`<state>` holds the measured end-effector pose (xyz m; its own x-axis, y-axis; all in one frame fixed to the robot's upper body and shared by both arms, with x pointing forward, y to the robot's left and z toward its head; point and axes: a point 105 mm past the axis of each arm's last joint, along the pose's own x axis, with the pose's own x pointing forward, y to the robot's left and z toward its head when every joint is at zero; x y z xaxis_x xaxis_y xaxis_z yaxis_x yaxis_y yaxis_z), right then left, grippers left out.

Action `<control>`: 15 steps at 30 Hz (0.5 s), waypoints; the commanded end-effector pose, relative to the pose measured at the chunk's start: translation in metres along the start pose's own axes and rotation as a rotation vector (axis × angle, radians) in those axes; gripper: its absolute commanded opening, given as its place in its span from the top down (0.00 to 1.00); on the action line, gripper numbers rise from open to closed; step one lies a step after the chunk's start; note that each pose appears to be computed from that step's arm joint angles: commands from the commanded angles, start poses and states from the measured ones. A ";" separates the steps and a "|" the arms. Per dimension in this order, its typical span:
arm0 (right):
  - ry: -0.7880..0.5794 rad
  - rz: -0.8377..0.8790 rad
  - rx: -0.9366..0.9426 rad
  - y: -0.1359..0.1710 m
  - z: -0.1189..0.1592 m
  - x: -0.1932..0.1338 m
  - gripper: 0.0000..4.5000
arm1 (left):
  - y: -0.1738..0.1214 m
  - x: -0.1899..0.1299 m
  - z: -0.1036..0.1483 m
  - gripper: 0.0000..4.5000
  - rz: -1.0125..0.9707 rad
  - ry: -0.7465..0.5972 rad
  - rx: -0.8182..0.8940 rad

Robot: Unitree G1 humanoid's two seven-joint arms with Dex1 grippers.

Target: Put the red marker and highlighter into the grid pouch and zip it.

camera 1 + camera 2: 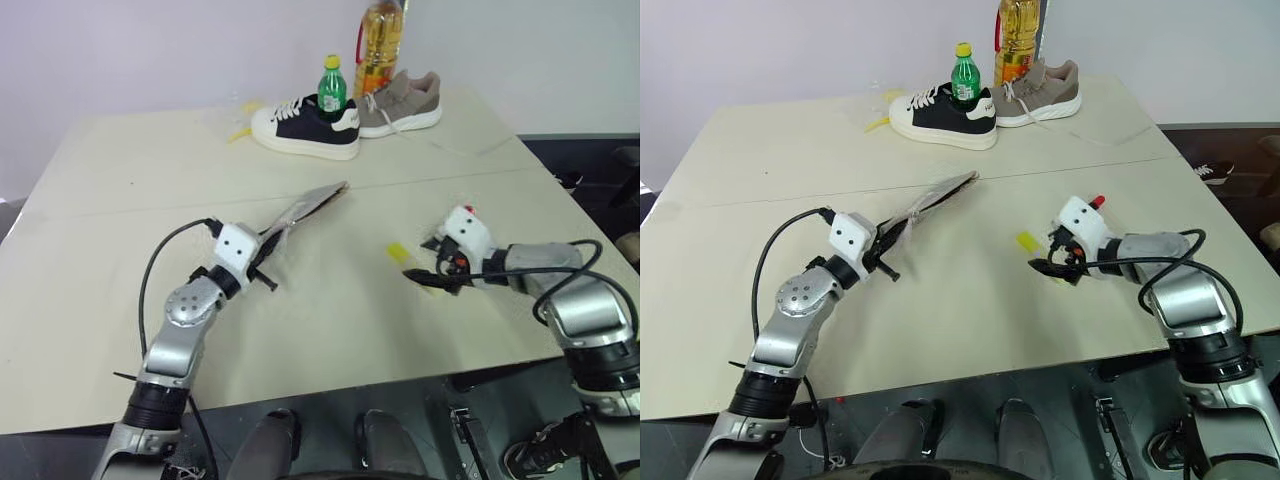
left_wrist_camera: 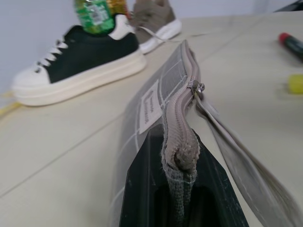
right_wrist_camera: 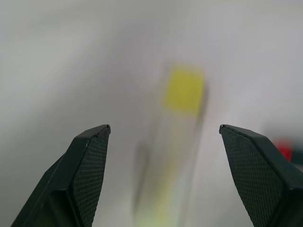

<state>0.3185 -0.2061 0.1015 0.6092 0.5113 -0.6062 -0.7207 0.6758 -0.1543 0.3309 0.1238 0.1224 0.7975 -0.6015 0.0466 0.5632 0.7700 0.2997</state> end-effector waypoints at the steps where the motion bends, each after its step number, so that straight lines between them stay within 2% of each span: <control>1: 0.011 -0.014 0.021 0.001 -0.008 0.002 0.15 | -0.001 -0.001 0.011 1.00 -0.037 -0.037 0.017; 2: 0.004 -0.022 0.030 0.001 -0.008 0.003 0.15 | -0.001 -0.001 0.011 1.00 -0.037 -0.038 0.018; 3: -0.003 -0.031 0.044 -0.001 -0.007 0.004 0.26 | -0.001 -0.001 0.012 1.00 -0.035 -0.042 0.018; 4: -0.007 -0.034 0.054 -0.002 -0.007 0.005 0.34 | -0.001 -0.001 0.013 1.00 -0.034 -0.048 0.014; 8: -0.014 -0.036 0.042 -0.003 -0.004 0.007 0.79 | -0.004 -0.001 0.015 1.00 -0.039 -0.060 0.007; 11: -0.035 -0.062 -0.043 -0.007 0.006 0.005 0.81 | -0.005 -0.001 0.016 1.00 -0.044 -0.068 0.001; 15: -0.174 -0.082 -0.195 -0.009 0.047 -0.005 0.81 | -0.006 -0.001 0.022 1.00 -0.062 -0.097 -0.010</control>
<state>0.3324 -0.1984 0.1116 0.6721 0.5185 -0.5286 -0.7115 0.6498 -0.2674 0.3249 0.1174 0.1229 0.7577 -0.6505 0.0525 0.6158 0.7393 0.2723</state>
